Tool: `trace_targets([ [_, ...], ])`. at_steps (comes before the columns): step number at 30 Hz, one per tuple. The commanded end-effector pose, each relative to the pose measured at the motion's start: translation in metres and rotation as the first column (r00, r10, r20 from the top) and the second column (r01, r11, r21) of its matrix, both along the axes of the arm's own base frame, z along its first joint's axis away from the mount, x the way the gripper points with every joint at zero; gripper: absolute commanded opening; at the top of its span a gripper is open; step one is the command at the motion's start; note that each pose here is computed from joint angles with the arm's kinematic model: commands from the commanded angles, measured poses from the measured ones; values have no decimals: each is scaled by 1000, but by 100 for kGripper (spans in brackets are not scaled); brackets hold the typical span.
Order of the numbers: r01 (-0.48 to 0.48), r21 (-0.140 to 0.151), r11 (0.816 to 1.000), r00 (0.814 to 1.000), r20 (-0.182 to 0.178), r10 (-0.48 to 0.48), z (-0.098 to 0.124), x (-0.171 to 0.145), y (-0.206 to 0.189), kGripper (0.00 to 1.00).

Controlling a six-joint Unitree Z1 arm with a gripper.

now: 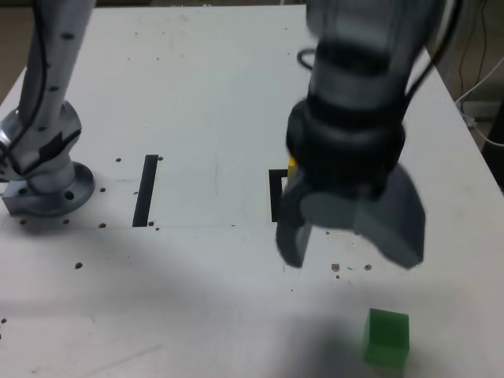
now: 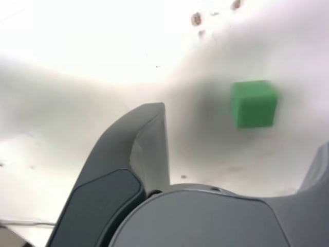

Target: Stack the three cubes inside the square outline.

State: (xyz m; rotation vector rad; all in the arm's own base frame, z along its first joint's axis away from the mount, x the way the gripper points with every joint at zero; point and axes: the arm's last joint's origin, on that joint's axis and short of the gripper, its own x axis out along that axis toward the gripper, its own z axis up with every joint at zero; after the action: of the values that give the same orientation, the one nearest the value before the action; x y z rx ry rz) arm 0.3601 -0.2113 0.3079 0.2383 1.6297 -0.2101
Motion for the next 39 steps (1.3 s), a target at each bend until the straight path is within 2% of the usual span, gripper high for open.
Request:
trace_targets([
  [1, 8, -9, 1000, 1000, -19, -8, -7, 3, -13, 99],
  [7, 25, -35, 999, 998, -51, -26, -25, 12, -35, 99],
  [13, 39, -57, 998, 997, -61, -42, -39, 23, -45, 99],
  [20, 67, -68, 995, 995, -72, -72, -59, 36, -52, 98],
  [27, 71, -77, 994, 989, -124, -80, -86, 51, -45, 95],
  [30, 74, -73, 995, 987, -135, -83, -92, 55, -41, 93],
  [33, 72, -70, 995, 987, -136, -81, -94, 57, -38, 89],
  [36, 68, -77, 995, 987, -143, -79, -99, 60, -36, 77],
  [39, 70, -92, 993, 986, -147, -83, -103, 63, -36, 61],
])
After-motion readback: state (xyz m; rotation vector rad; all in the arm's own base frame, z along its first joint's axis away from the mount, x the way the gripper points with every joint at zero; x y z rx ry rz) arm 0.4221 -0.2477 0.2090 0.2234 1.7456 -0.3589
